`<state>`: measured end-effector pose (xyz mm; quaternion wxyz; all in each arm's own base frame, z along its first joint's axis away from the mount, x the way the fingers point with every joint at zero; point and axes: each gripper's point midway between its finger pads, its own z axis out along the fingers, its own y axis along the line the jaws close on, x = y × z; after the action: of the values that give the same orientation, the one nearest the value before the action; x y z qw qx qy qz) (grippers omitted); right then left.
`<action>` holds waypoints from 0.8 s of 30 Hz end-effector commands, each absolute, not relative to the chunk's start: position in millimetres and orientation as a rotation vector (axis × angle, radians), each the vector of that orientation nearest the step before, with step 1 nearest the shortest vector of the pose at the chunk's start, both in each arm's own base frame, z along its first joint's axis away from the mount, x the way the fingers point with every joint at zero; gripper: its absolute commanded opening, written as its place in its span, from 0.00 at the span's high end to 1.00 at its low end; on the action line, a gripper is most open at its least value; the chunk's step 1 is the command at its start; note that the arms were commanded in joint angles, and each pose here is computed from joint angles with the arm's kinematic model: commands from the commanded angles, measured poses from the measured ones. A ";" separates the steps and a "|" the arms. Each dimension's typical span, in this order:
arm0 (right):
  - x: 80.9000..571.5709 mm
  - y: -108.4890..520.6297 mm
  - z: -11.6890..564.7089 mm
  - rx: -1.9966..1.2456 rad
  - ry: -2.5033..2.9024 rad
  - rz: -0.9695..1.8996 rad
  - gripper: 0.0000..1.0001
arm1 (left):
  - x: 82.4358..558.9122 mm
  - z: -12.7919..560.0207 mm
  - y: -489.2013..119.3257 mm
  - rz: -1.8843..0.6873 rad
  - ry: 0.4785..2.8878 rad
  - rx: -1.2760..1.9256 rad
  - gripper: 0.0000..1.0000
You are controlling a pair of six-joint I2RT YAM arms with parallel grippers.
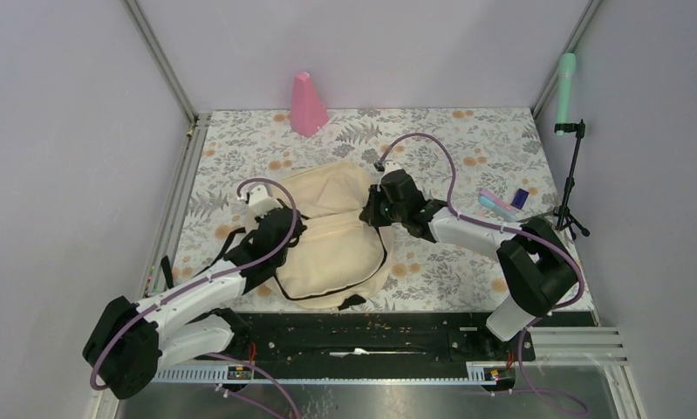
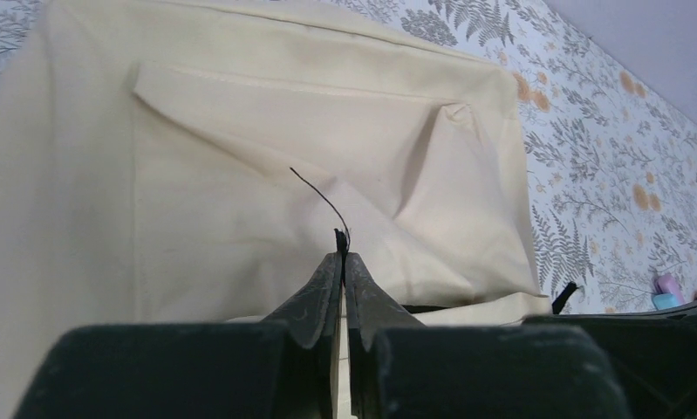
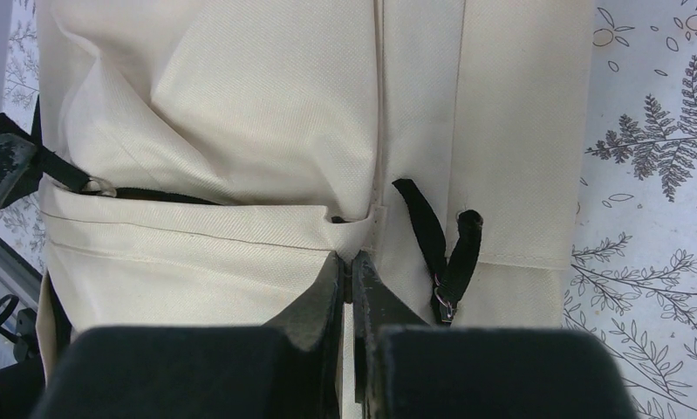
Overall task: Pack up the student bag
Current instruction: Unzip the student bag at the center of the board.
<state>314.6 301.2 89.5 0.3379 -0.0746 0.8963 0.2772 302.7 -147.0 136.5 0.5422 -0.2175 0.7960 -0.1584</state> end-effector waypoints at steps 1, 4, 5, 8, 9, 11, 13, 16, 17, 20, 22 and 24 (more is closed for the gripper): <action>318.2 275.1 88.1 -0.167 2.339 0.583 1.00 | 304.3 149.7 -120.5 -0.325 1.806 -0.603 1.00; 317.7 276.4 89.7 -0.165 2.338 0.594 1.00 | 300.8 148.2 -116.1 -0.331 1.807 -0.611 1.00; 317.9 276.3 90.3 -0.162 2.337 0.595 1.00 | 299.8 146.9 -114.4 -0.330 1.808 -0.614 1.00; 317.6 275.7 91.3 -0.162 2.335 0.594 1.00 | 296.7 142.9 -108.4 -0.320 1.813 -0.624 1.00; 317.0 275.4 91.4 -0.164 2.336 0.592 1.00 | 295.7 142.6 -106.4 -0.318 1.812 -0.628 1.00; 316.7 274.3 91.0 -0.164 2.337 0.588 1.00 | 293.3 140.1 -102.2 -0.315 1.813 -0.636 1.00; 316.3 272.8 91.0 -0.164 2.336 0.583 1.00 | 290.5 138.8 -98.5 -0.318 1.811 -0.644 1.00; 315.8 271.8 91.9 -0.163 2.334 0.580 1.00 | 285.7 133.8 -93.4 -0.310 1.818 -0.653 1.00; 316.1 271.6 92.3 -0.162 2.332 0.578 1.00 | 284.5 132.5 -92.2 -0.312 1.818 -0.656 1.00; 316.8 271.5 93.2 -0.162 2.331 0.577 1.00 | 279.0 126.3 -87.8 -0.303 1.835 -0.660 1.00; 317.4 271.7 94.1 -0.164 2.329 0.576 1.00 | 277.0 124.7 -86.0 -0.302 1.840 -0.661 1.00; 317.9 271.5 94.9 -0.165 2.326 0.573 1.00 | 275.1 123.5 -83.0 -0.292 1.843 -0.661 1.00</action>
<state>311.3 295.8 93.5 0.3405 -0.0719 0.8970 0.2726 277.3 -99.7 124.5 0.5414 -0.2642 0.7845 -0.1472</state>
